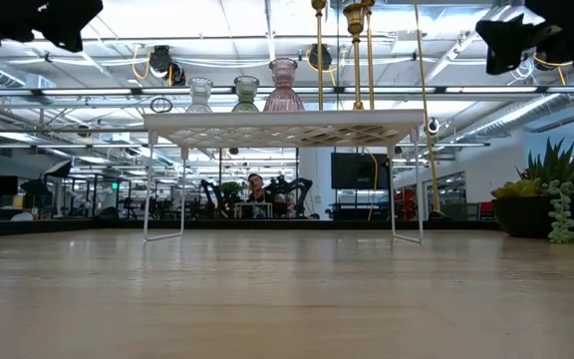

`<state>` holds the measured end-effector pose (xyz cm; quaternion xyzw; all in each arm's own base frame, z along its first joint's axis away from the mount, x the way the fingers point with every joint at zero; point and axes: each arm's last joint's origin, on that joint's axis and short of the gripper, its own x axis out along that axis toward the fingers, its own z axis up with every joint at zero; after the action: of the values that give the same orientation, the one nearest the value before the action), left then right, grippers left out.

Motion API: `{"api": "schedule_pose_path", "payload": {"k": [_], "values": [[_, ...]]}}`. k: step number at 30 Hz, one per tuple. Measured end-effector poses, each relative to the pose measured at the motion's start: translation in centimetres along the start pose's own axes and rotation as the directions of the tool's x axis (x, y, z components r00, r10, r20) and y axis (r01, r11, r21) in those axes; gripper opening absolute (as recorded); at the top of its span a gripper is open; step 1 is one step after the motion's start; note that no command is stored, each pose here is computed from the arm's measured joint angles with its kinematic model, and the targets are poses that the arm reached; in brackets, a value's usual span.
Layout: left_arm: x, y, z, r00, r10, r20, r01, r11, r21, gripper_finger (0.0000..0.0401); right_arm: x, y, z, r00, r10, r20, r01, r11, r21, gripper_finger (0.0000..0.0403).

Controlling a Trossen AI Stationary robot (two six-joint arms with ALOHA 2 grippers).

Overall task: Pick & Place candle stick holders
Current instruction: Return to Home Position

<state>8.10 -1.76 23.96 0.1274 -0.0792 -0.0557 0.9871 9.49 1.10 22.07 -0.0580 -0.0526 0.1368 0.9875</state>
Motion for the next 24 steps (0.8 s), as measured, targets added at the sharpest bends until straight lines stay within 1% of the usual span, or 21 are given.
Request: {"api": "schedule_pose_path", "payload": {"k": [2,5,9,10,12,17,21,24], "values": [[0.1,-0.1,-0.7,1.0,0.003,0.012,-0.003,1.0,-0.006,0.0246,-0.1,0.0,-0.6,1.0,-0.03,0.006,0.03,1.0,0.0,0.0265],[0.4,-0.2,-2.0,0.999,0.028,0.019,-0.028,0.999,-0.024,0.0246,-0.1,-0.2,-1.4,0.991,-0.132,0.002,0.132,0.991,0.009,0.0265],[0.7,-0.2,-3.7,0.997,0.083,0.003,-0.083,0.996,-0.031,0.0246,-0.2,-0.7,-2.5,0.961,-0.275,-0.033,0.276,0.961,0.032,0.0265],[0.7,-0.1,-3.9,0.995,0.096,-0.002,-0.096,0.995,-0.038,0.0246,-0.2,-0.8,-2.8,0.955,-0.292,-0.044,0.294,0.955,0.039,0.0265],[0.7,0.0,-4.4,0.994,0.107,-0.016,-0.107,0.993,-0.049,0.0246,-0.3,-0.9,-3.3,0.949,-0.308,-0.059,0.311,0.949,0.045,0.0265],[0.8,0.2,-5.3,0.994,0.098,-0.038,-0.101,0.992,-0.08,0.0246,-0.3,-1.3,-4.9,0.93,-0.354,-0.098,0.36,0.932,0.052,0.0265],[0.8,0.3,-5.9,0.991,0.121,-0.06,-0.126,0.988,-0.092,0.0246,-0.5,-1.8,-4.6,0.915,-0.401,-0.054,0.404,0.912,0.069,0.0265],[0.8,0.4,-6.2,0.993,0.104,-0.062,-0.11,0.989,-0.102,0.0246,-0.6,-2.0,-4.8,0.903,-0.424,-0.068,0.428,0.901,0.072,0.0265]]}}
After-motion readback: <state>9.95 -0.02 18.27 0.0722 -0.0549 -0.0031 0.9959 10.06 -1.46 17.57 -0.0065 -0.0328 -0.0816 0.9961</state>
